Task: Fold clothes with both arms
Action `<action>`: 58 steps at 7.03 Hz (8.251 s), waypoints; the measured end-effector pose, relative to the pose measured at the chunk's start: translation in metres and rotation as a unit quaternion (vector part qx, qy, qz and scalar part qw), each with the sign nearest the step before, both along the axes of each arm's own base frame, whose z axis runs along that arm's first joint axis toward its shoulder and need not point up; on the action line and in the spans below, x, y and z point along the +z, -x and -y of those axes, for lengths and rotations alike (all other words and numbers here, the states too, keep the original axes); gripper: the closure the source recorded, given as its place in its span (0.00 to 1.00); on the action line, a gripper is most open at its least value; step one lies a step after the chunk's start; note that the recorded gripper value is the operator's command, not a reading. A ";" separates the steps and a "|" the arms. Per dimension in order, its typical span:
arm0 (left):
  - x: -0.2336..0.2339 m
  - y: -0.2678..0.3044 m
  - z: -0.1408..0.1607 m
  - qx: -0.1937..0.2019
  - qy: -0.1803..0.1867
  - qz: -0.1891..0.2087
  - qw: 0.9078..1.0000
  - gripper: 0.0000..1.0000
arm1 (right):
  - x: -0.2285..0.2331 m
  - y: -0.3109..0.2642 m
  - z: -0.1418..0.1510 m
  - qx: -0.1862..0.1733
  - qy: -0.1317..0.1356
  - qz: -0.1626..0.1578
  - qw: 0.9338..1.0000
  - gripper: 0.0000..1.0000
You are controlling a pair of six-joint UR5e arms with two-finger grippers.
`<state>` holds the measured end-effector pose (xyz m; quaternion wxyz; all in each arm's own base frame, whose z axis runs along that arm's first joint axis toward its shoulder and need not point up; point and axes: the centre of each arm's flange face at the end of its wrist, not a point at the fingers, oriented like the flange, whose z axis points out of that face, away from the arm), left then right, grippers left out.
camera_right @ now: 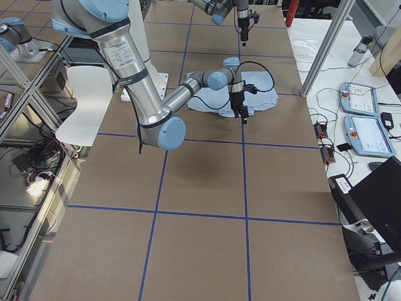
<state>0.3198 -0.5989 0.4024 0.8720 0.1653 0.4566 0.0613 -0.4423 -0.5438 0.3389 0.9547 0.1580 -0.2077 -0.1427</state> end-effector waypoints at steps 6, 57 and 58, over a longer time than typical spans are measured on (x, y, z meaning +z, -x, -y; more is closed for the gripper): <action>-0.086 -0.101 -0.198 0.018 0.142 -0.104 0.984 0.00 | -0.012 -0.039 -0.116 0.144 0.145 0.252 0.946 0.00; -0.249 -0.089 -0.328 0.032 0.243 -0.101 0.964 1.00 | -0.214 0.018 -0.323 0.436 0.363 0.303 0.766 1.00; -0.249 -0.085 -0.311 0.017 0.238 -0.101 0.966 1.00 | -0.218 0.025 -0.306 0.438 0.340 0.307 0.774 1.00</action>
